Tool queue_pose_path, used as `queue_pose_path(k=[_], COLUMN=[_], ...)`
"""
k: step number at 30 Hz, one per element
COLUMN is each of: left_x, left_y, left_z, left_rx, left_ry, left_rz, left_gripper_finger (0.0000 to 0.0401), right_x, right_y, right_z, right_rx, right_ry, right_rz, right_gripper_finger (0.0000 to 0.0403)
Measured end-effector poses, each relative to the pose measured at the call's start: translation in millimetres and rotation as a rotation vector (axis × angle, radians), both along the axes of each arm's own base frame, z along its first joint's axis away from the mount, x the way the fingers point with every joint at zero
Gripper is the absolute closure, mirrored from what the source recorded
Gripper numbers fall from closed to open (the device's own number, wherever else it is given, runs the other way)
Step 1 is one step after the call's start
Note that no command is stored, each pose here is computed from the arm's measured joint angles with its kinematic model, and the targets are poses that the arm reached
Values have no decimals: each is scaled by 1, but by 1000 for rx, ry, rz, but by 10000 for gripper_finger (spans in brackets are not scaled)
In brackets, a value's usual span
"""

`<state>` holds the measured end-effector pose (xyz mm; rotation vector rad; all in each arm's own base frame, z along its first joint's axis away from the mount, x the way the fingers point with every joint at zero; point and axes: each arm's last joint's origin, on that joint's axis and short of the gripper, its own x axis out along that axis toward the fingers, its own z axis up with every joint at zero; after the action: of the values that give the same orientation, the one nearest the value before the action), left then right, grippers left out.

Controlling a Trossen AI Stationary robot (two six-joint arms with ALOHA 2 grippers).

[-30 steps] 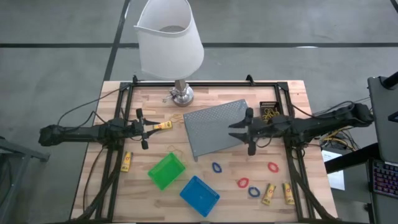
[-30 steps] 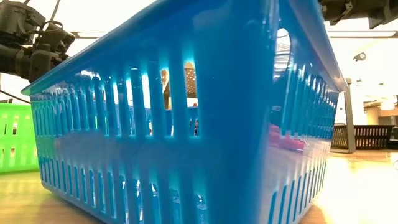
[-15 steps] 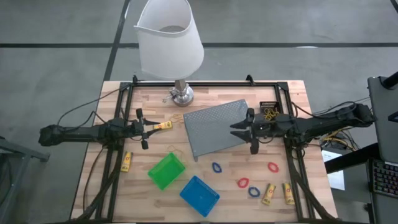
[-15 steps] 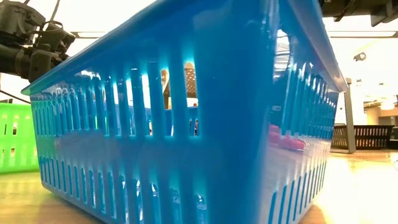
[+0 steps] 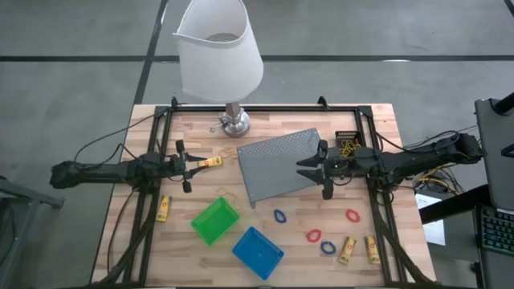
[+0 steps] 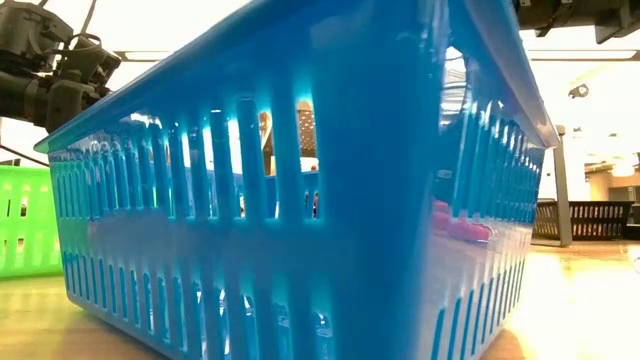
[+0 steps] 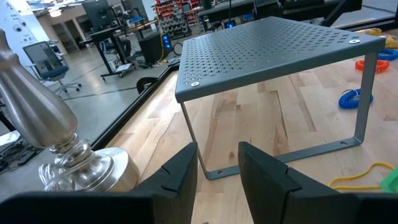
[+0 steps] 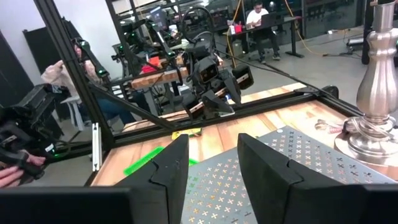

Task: Pick & Place Office Desk Supplies
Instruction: Put the yellow rubber band into the black basket

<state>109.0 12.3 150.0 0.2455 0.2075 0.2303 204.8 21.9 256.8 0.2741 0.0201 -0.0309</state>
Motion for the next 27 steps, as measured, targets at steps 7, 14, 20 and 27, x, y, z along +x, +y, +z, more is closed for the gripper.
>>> queue_pose_path(k=[7,14,20,27], left_x=[0,2,11,33], left_y=[-1,0,2,14], left_z=[1,19,37,43], left_rx=[-218,-178,-156,-245], left_ry=[-65,-41,56,213], left_rz=[7,36,53,171], left_gripper_finger=[283,283,283,283], right_x=[1,1,1,1], right_y=[0,0,0,0], right_z=[-1,-1,-1,-1], right_rx=[0,2,0,-1], right_ry=[4,6,7,7], right_rz=[0,0,0,0], right_gripper_finger=[275,268,263,271])
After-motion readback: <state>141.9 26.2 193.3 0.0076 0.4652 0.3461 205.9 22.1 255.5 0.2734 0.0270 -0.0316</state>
